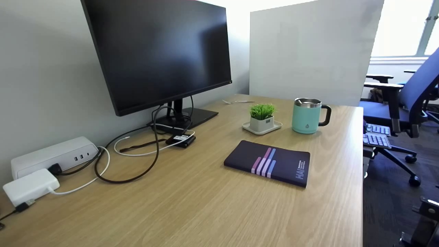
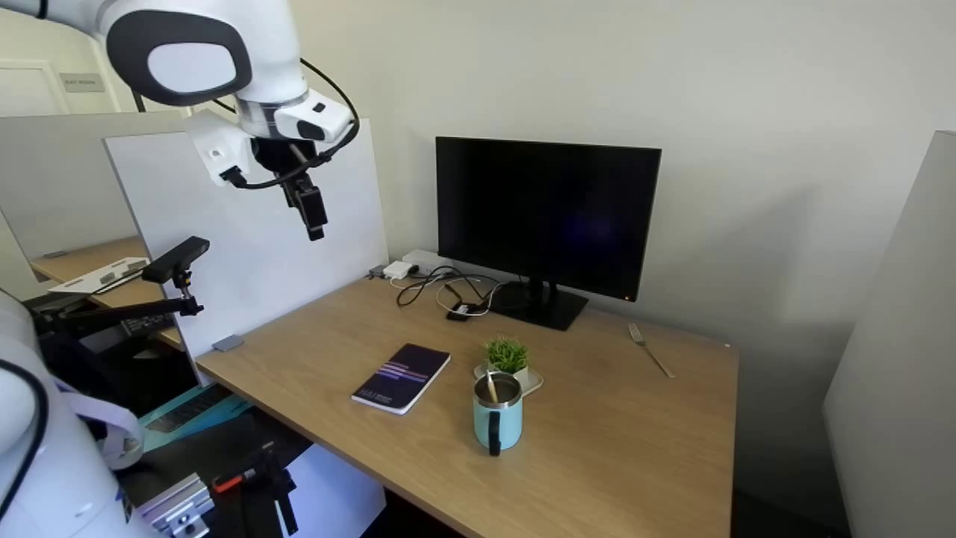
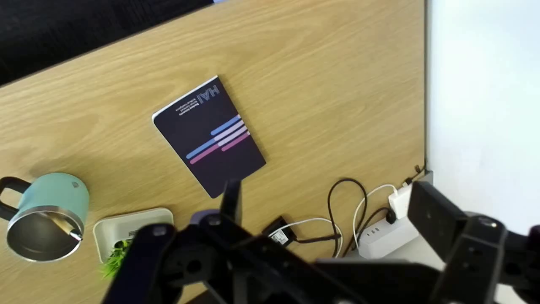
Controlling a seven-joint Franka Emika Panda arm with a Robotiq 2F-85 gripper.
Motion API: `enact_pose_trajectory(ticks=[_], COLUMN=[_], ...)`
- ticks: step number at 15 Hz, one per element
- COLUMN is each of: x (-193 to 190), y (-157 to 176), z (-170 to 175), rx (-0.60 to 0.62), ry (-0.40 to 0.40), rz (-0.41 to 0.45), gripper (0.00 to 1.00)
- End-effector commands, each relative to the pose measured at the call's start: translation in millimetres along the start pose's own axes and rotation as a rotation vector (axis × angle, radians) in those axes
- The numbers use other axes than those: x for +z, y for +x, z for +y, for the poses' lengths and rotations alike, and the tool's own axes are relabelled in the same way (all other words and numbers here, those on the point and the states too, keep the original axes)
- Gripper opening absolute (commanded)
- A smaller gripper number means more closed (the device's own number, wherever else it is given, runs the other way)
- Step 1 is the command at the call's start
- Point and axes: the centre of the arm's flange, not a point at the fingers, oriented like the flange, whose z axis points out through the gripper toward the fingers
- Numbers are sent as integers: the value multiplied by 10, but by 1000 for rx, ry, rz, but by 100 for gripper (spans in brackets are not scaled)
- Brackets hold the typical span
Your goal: Take the pen out of the mug and put it on the desk
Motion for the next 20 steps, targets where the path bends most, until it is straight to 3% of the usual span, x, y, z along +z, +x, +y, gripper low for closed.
enact_pose_trajectory(ticks=[1,7,12,20], x=[77,280,640,1043], y=[533,1321,1848,2046], z=[124,318,608,1180], rx=[72,289,496,764], ry=[102,140,59,-1], rz=[-23,4,22,-15], gripper=[100,100,100,100])
